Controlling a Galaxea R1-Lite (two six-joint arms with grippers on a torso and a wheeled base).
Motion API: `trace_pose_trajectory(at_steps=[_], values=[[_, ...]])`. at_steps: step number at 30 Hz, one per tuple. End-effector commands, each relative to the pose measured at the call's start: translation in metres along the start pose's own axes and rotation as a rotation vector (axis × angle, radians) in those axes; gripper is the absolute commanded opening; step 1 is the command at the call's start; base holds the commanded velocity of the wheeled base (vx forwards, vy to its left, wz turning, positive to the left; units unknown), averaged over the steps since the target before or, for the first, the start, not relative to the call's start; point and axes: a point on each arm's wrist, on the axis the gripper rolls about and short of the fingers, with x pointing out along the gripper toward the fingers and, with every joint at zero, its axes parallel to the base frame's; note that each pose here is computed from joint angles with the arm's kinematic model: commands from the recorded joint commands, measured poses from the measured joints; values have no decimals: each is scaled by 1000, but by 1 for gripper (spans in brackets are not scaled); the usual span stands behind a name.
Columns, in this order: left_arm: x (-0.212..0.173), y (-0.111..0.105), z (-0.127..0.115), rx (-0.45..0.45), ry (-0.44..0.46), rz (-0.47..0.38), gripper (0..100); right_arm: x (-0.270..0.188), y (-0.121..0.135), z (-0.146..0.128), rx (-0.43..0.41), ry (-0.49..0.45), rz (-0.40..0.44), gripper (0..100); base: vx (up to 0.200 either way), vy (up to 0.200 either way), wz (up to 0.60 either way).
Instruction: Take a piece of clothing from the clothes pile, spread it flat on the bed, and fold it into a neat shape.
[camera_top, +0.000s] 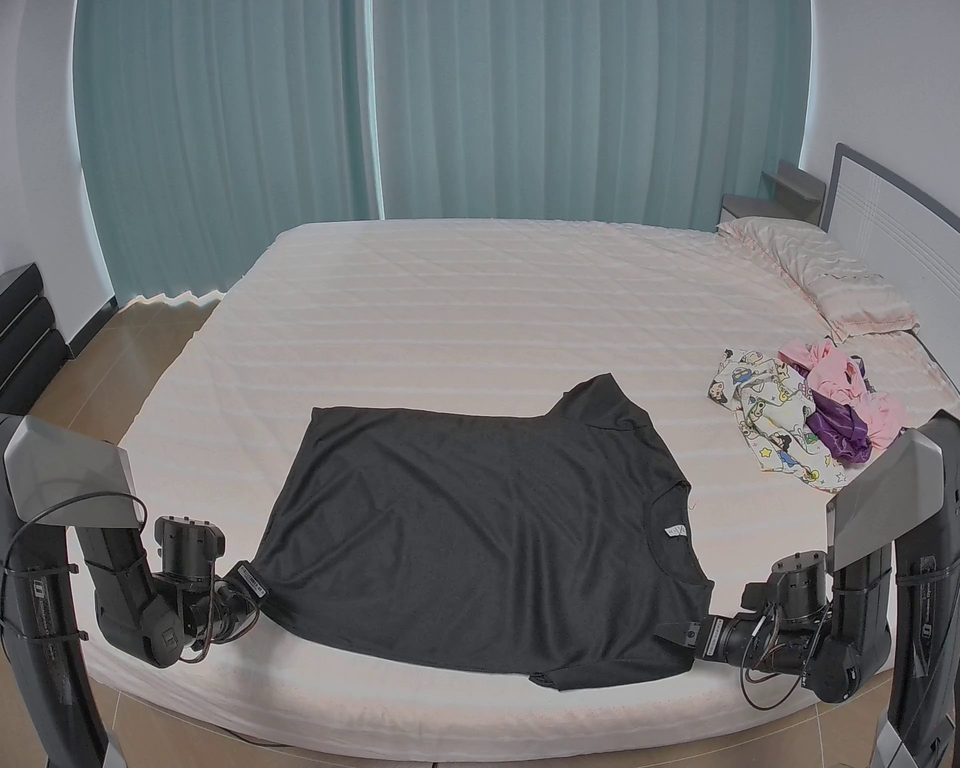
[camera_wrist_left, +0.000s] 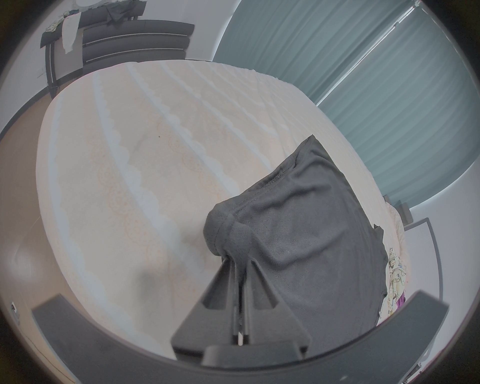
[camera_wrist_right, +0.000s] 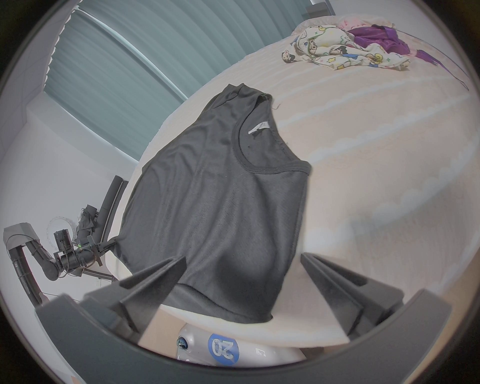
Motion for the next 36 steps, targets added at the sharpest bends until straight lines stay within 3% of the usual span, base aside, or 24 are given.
trace_pose_trajectory(at_steps=[1, 10, 12, 19, 25, 31, 32, 36], values=[[-6, 1, 0, -11, -10, -12, 0, 15, 1, -1, -13, -2, 12, 0, 0, 0, 0], [-16, -2, 4, -14, -28, -42, 0, 11, 12, 16, -1, -77, 74, 0, 0, 0, 0], [-21, -8, 9, -23, -50, -69, 0, 12, 18, 37, 17, -162, 128, 0, 0, 0, 0], [-14, -21, 20, -113, -93, -123, 0, 31, 20, 82, 15, -311, 170, 0, 0, 0, 0], [1, -30, 27, -112, -119, -145, 0, 59, 26, 110, 9, -337, 186, 0, 0, 0, 0], [22, -35, 30, -112, -131, -155, 0, 84, 25, 118, 13, -310, 171, 0, 0, 0, 0], [25, -35, 30, -114, -134, -153, 0, 88, 24, 117, 14, -302, 168, 100, 0, 0, 0], [32, -35, 30, -117, -137, -148, 0, 104, 20, 121, 24, -296, 155, 100, 0, 0, 0]])
